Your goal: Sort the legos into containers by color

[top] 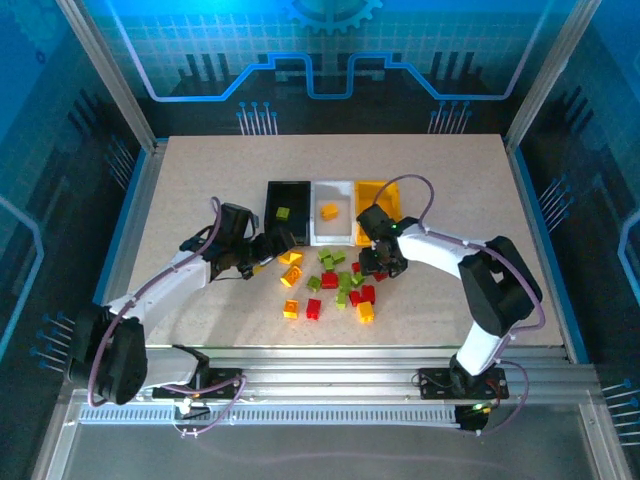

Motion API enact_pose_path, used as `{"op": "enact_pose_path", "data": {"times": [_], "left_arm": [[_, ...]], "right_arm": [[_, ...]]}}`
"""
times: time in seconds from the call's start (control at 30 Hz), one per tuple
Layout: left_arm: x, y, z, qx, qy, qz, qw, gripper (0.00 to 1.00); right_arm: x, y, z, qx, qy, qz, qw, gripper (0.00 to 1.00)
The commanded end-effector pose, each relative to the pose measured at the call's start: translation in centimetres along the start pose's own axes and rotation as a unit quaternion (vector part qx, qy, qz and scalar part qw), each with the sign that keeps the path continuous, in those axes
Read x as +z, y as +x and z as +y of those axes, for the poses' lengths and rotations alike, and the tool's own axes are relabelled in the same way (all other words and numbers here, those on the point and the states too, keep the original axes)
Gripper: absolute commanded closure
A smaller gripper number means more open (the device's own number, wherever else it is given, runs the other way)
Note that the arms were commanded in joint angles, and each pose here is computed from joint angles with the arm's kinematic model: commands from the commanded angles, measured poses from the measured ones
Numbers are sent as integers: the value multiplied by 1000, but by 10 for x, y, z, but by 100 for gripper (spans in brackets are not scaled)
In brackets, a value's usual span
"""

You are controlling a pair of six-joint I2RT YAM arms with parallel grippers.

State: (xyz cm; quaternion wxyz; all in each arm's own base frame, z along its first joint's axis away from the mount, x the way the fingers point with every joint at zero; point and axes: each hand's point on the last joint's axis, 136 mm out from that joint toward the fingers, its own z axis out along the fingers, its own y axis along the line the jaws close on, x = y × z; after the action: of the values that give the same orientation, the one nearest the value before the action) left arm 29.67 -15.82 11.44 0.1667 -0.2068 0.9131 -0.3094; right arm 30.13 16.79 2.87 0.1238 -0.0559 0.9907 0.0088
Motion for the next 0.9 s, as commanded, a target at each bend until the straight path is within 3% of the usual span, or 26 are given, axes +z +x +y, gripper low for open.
{"op": "enact_pose_path", "data": {"times": [0.0, 0.17, 0.33, 0.57, 0.87], "left_arm": [[0, 0, -4, -9, 5, 11, 1000, 1], [0, -1, -6, -7, 4, 13, 1000, 1], [0, -2, -7, -2, 5, 11, 1000, 1], [-4, -3, -9, 11, 9, 1, 1000, 1], [-9, 3, 2, 18, -14, -8, 1000, 1]], "right_arm": [[22, 24, -16, 2, 38, 51, 998, 47], [29, 35, -23, 14, 43, 71, 996, 61], [0, 20, -22, 23, 26, 27, 999, 74], [-66, -52, -19, 45, 5, -92, 995, 74], [-39, -133, -25, 86, 33, -100, 991, 72]]}}
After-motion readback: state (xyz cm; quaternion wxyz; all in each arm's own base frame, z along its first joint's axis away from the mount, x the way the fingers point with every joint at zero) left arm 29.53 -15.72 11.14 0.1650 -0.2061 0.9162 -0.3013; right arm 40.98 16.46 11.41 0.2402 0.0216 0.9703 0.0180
